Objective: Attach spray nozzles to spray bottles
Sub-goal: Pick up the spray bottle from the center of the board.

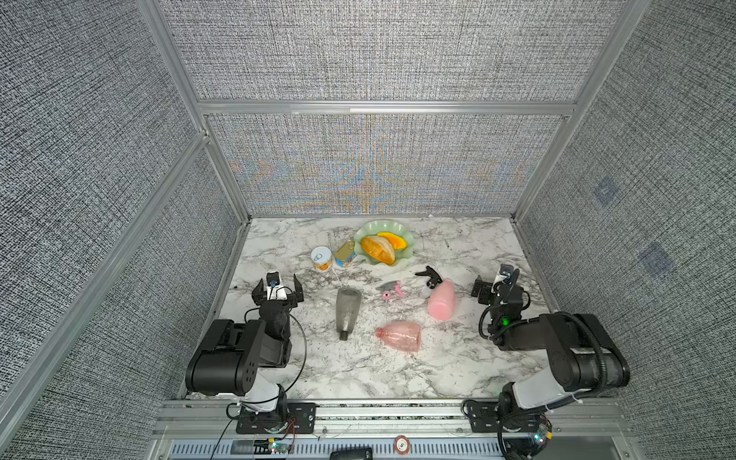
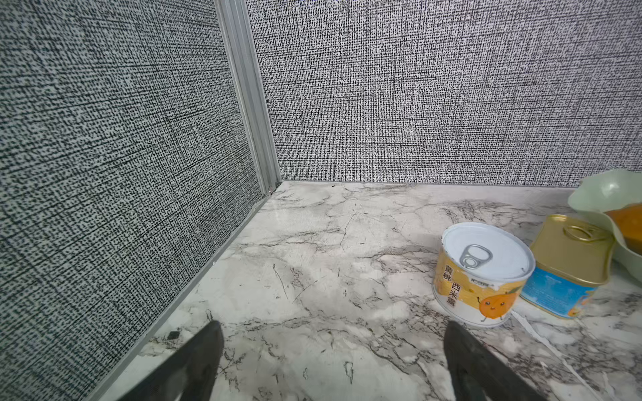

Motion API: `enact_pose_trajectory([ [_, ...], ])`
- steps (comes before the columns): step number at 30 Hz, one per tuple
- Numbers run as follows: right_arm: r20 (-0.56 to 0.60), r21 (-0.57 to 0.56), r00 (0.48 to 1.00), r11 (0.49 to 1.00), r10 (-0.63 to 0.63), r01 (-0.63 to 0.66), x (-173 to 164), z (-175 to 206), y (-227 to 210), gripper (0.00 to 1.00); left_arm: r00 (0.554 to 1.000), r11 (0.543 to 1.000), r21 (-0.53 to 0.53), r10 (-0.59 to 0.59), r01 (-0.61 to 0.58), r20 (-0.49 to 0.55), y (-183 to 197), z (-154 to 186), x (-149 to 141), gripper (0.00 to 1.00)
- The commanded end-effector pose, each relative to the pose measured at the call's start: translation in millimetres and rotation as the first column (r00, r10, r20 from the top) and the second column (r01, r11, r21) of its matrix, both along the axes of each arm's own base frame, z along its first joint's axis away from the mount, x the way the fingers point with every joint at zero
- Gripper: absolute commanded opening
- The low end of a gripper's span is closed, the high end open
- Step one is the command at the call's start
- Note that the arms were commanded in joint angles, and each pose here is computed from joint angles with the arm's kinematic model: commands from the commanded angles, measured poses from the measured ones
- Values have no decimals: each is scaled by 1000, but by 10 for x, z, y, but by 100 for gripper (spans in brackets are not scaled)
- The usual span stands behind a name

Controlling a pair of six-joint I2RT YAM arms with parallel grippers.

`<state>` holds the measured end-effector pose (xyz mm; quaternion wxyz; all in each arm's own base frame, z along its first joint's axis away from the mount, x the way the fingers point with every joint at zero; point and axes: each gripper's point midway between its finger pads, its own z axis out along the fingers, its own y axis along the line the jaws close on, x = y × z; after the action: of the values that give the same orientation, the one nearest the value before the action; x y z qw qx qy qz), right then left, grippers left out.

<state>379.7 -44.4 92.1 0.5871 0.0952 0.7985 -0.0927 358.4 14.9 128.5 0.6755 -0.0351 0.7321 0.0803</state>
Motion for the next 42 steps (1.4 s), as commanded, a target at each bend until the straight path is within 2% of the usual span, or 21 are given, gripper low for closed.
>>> enact_pose_trajectory([
  [1,38,3,999,1000,-14,14,16,86,-18,99,1000,1000,0,9,-9,10,16,23,-2,99],
  [34,43,22,999,1000,-10,9,7,84,-32,99,1000,1000,-1,12,-12,17,19,34,-19,99],
  [39,26,19,999,999,-31,31,15,90,-56,99,999,999,9,46,-46,18,58,254,-33,99],
  [40,30,18,999,999,-31,30,12,95,-58,99,1000,1000,17,21,-22,11,12,340,-6,99],
  [42,43,-3,998,998,-55,55,5,150,-74,99,994,993,64,-101,99,30,-191,632,19,99],
])
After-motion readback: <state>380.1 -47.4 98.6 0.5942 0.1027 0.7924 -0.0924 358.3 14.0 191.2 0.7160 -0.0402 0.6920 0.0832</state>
